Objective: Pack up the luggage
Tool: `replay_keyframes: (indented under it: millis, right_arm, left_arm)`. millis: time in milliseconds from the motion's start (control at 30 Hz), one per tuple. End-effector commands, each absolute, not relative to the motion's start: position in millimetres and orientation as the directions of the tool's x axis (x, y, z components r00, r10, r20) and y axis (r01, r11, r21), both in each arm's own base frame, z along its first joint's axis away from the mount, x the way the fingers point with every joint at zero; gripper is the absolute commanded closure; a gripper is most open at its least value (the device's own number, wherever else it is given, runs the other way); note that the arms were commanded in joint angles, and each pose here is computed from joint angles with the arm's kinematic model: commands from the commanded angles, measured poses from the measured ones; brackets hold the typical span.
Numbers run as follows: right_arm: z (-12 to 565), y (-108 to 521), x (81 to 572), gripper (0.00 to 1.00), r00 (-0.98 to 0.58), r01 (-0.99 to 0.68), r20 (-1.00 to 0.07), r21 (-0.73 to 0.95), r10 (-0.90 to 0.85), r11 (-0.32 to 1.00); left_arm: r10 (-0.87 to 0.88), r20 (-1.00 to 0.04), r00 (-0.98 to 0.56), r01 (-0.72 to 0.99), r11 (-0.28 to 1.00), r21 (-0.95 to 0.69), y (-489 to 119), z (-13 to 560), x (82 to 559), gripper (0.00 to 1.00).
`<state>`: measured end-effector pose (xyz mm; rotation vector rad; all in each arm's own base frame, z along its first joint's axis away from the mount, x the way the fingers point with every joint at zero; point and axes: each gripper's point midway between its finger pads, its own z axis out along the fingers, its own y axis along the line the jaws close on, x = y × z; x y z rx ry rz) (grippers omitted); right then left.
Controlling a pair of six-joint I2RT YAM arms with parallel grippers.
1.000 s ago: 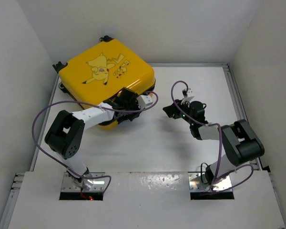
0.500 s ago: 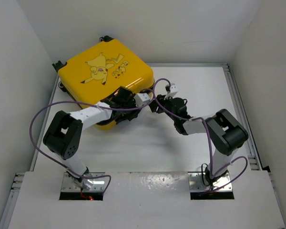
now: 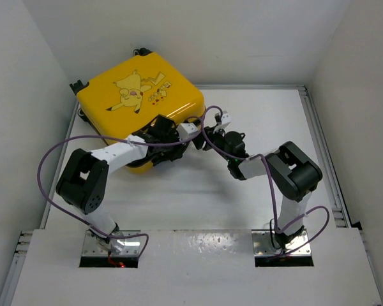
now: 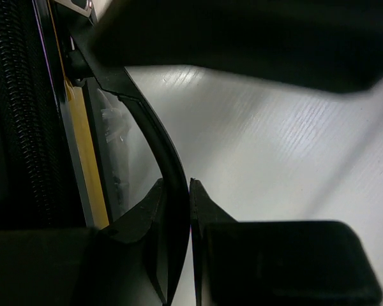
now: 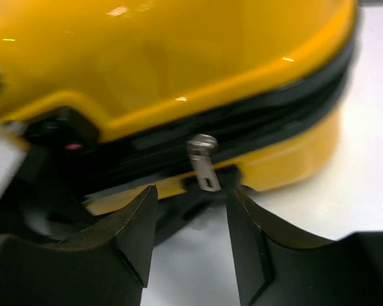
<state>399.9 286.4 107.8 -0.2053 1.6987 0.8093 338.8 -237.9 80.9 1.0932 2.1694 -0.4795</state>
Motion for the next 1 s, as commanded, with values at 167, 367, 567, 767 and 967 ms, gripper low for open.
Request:
replay_keyframes:
  millis: [167,367,567,767,967]
  right_arm:
    - [135.9,313.0,405.4,0.5,-0.168,-0.583,-0.942,0.332,0.29,0.741]
    - [130.3,298.7,434.5,0.56,-0.065,-0.433,-0.971,0.236,0.231,0.87]
    - [144.5,280.2,442.7,0.61,0.021,-0.372,-0.97,0.217,0.242,0.902]
    - [167.2,240.7,451.7,0.67,0.094,-0.287,-0.968,0.199,0.234,0.937]
    - [166.2,209.6,459.8,0.7,0.102,-0.241,-0.969,0.196,0.226,0.95]
  left_arm:
    - [0.415,-0.742,-0.527,0.8,0.538,-0.268,-262.3,122.7,322.4,1.0]
    - [0.416,-0.729,-0.543,0.79,0.547,-0.276,-257.5,118.1,321.1,1.0]
    - [0.432,-0.721,-0.542,0.795,0.542,-0.272,-253.9,113.0,315.4,1.0]
    - [0.43,-0.717,-0.548,0.788,0.553,-0.27,-247.1,111.8,318.7,1.0]
    - [0.433,-0.711,-0.554,0.786,0.555,-0.274,-247.1,108.4,318.7,1.0]
